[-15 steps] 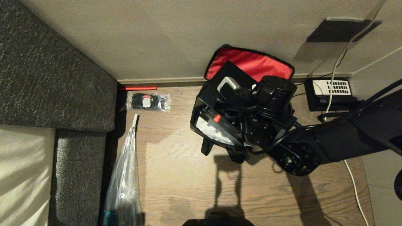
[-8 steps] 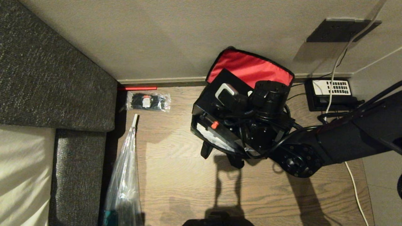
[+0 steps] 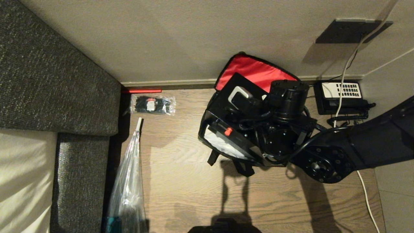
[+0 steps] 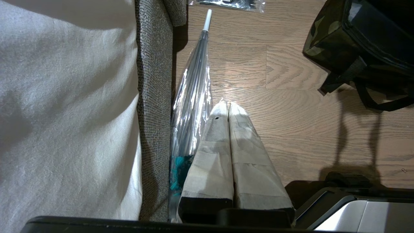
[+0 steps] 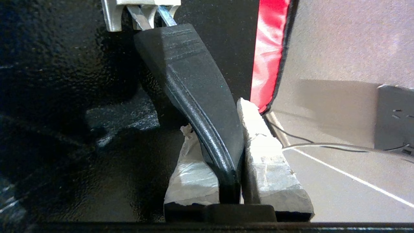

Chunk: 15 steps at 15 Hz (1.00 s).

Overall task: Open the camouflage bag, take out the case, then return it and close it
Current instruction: Place the black box back

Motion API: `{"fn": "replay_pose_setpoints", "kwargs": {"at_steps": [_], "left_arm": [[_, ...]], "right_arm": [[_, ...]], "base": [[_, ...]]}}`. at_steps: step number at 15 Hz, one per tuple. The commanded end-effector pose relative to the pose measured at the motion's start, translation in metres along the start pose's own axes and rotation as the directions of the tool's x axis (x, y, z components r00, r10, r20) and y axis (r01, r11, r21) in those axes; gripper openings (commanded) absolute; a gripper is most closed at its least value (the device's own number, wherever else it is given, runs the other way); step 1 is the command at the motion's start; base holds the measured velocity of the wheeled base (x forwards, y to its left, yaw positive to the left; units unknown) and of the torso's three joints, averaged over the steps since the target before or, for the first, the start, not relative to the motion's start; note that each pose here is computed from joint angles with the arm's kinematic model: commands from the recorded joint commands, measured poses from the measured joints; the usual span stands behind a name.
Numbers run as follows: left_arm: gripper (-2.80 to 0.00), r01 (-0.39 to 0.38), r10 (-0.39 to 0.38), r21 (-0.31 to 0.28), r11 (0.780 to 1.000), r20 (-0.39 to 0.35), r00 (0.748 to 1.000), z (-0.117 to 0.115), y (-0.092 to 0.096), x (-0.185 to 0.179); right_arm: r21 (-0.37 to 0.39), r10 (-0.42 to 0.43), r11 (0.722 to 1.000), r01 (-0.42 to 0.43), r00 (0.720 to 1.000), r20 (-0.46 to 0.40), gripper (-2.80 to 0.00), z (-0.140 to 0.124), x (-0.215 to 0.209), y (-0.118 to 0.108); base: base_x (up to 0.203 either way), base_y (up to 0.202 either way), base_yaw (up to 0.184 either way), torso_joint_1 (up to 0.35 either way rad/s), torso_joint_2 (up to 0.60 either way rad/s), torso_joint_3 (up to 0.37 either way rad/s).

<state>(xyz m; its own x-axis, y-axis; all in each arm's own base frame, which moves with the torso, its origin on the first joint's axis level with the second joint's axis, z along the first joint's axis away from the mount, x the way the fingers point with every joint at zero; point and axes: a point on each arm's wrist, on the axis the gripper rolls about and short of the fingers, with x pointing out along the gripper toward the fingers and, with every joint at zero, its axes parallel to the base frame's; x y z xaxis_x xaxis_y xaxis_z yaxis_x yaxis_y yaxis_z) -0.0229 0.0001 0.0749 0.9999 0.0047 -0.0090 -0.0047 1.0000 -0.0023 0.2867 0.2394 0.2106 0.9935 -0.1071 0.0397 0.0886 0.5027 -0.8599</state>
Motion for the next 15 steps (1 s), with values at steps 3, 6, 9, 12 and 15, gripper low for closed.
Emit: {"fn": "replay_pose_setpoints", "kwargs": {"at_steps": [3, 6, 9, 12, 15], "left_arm": [[-2.8, 0.0, 0.0, -0.001, 1.0, 0.003, 1.0, -0.0001, 0.0, -0.0002], [-2.8, -0.001, 0.001, -0.001, 1.0, 0.003, 1.0, -0.0001, 0.0, -0.0002], [-2.8, -0.001, 0.001, 0.001, 1.0, 0.003, 1.0, -0.0001, 0.0, -0.0002], [-2.8, 0.0, 0.0, 0.0, 1.0, 0.003, 1.0, -0.0001, 0.0, -0.0002], [-2.8, -0.001, 0.001, -0.001, 1.0, 0.003, 1.0, -0.0001, 0.0, -0.0002]], "right_arm": [[-0.013, 0.025, 1.0, -0.025, 0.999, 0.031, -2.8, -0.0053, -0.0056, -0.0027], [-0.02, 0.039, 0.999, -0.039, 0.998, 0.04, -2.8, -0.0067, -0.0058, 0.0004], [-0.03, 0.06, 0.998, -0.058, 0.996, 0.059, -2.8, -0.0106, -0.0084, 0.0033], [-0.03, 0.066, 0.997, -0.064, 0.995, 0.071, -2.8, -0.0111, -0.0091, 0.0021], [-0.025, 0.066, 0.998, -0.065, 0.995, 0.074, -2.8, -0.0104, -0.0083, 0.0029]], "base": [[0.0, 0.0, 0.0, 0.0, 0.0, 0.0], [0.0, 0.0, 0.0, 0.0, 0.0, 0.0], [0.0, 0.0, 0.0, 0.0, 0.0, 0.0], [0.0, 0.0, 0.0, 0.0, 0.0, 0.0], [0.0, 0.0, 0.0, 0.0, 0.0, 0.0]]}}
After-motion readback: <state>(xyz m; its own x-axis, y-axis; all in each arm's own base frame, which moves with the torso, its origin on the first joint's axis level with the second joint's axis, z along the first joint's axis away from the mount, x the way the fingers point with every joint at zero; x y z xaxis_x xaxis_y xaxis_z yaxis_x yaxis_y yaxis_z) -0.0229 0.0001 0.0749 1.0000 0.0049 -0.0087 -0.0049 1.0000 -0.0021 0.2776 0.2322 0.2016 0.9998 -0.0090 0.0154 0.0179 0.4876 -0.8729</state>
